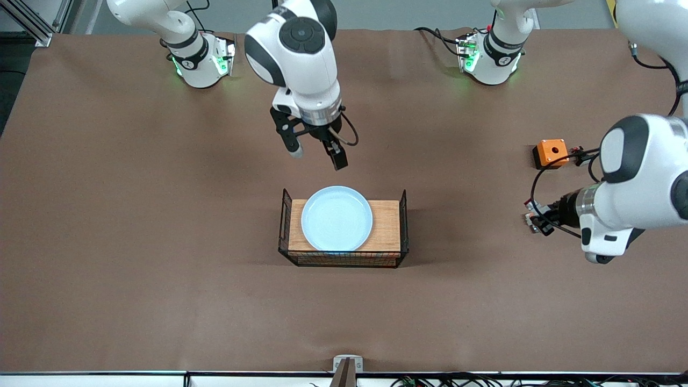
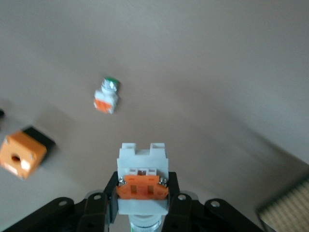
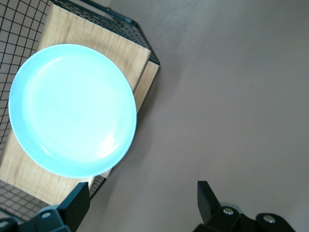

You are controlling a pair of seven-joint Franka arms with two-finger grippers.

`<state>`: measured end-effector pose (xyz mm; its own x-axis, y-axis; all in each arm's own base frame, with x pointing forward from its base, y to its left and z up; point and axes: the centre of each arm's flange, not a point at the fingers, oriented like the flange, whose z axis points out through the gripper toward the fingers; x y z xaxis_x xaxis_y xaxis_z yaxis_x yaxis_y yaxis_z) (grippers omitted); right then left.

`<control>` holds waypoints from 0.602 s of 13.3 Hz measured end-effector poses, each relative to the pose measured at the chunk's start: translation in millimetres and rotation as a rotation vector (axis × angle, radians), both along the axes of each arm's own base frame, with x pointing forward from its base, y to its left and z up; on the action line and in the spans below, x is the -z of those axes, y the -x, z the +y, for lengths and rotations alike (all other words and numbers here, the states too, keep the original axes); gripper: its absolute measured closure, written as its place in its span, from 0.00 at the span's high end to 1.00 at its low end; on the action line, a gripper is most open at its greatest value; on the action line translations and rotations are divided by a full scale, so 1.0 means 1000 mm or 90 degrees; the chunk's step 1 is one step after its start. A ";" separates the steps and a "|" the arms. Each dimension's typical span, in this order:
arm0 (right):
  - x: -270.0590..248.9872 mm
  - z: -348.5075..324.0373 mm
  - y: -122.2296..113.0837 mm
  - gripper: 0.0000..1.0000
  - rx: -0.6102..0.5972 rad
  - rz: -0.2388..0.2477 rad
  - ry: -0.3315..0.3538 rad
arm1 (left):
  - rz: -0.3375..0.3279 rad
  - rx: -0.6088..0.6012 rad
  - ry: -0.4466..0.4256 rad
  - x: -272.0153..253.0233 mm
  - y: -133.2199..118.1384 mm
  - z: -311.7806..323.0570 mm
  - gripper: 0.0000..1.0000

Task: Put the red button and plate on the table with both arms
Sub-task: 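Set the button down with the left gripper while the right gripper grasps the plate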

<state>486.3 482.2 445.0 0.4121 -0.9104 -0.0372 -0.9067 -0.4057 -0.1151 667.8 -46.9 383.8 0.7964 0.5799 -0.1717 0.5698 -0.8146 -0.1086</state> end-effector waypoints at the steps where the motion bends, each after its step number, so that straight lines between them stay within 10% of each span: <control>1: 0.010 -0.001 -0.006 0.99 0.005 0.000 0.000 | 0.004 0.011 0.000 0.025 -0.003 0.011 0.41; 8: 0.059 -0.031 -0.051 0.99 0.079 0.019 0.014 | 0.004 0.152 0.046 0.122 -0.011 0.135 0.41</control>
